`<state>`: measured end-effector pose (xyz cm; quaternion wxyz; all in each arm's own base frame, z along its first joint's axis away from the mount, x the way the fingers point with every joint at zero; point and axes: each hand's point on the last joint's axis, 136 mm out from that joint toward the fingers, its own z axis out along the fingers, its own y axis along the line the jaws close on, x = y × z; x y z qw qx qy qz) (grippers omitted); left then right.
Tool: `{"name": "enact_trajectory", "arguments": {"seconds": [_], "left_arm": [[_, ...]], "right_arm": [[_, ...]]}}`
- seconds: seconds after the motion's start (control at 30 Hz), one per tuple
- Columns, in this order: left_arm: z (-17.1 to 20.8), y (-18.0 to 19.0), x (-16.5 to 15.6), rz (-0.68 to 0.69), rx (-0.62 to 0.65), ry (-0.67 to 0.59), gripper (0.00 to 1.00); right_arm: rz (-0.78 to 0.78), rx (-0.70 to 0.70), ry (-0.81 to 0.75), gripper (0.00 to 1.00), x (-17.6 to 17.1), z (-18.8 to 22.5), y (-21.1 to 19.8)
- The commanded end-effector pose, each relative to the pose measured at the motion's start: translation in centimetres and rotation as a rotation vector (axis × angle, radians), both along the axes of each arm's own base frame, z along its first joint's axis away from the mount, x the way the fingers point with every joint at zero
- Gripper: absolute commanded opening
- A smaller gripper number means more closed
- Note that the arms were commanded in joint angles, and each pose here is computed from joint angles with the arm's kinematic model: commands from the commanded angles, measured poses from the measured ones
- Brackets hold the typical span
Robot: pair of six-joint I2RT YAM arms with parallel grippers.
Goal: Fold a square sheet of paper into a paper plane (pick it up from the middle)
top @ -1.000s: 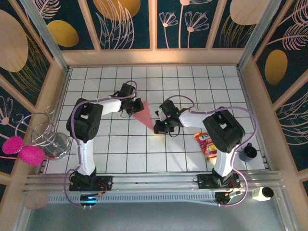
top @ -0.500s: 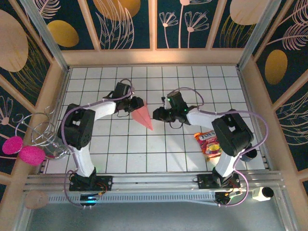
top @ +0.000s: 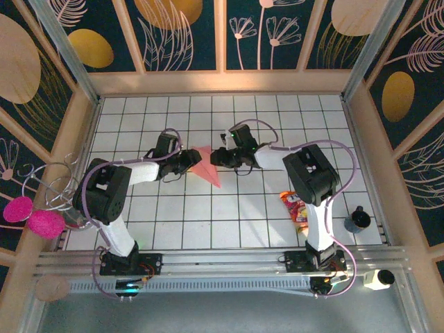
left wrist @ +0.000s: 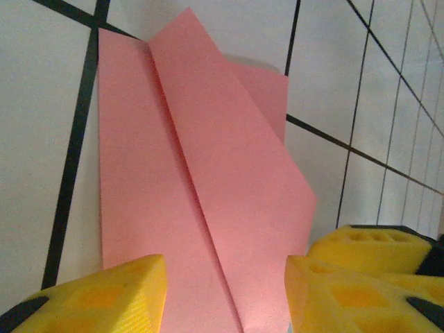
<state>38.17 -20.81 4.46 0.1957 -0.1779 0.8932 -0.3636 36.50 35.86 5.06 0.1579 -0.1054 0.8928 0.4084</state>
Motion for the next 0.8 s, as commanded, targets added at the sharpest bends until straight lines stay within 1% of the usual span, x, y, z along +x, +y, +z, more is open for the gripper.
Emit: {"name": "enact_trajectory", "arguments": {"seconds": [0.0, 0.17, 0.23, 0.37, 0.47, 0.5, 0.63, 0.77], "left_arm": [[1.9, -0.5, 0.8, 0.011, -0.066, -0.052, 0.48], [1.4, -0.6, 0.7, 0.011, -0.077, -0.040, 0.49], [1.4, -0.6, 0.8, 0.013, -0.077, -0.041, 0.49], [1.7, -0.4, 0.8, 0.018, -0.077, -0.048, 0.49], [2.5, -0.2, 0.7, 0.026, -0.088, -0.068, 0.50], [2.8, -0.1, 0.7, 0.025, -0.094, -0.076, 0.50], [5.9, -0.6, 0.5, -0.002, -0.154, -0.157, 0.53], [9.3, -1.7, 0.2, -0.058, -0.252, -0.245, 0.58]], "right_arm": [[0.049, 0.007, -0.007, 0.29, 0.3, -0.3, 0.7], [0.075, 0.018, -0.008, 0.25, 0.4, -0.6, 1.1], [0.085, 0.030, -0.006, 0.20, 0.4, -0.6, 1.3], [0.088, 0.061, -0.024, 0.06, 0.5, 0.2, 1.4], [0.068, 0.107, -0.065, 0.00, 0.8, 2.0, 1.2], [0.060, 0.126, -0.077, 0.00, 0.9, 2.8, 1.1], [0.020, 0.198, -0.129, 0.00, 1.1, 5.9, 0.3], [-0.017, 0.271, -0.163, 0.00, 0.6, 8.7, -0.7]]}}
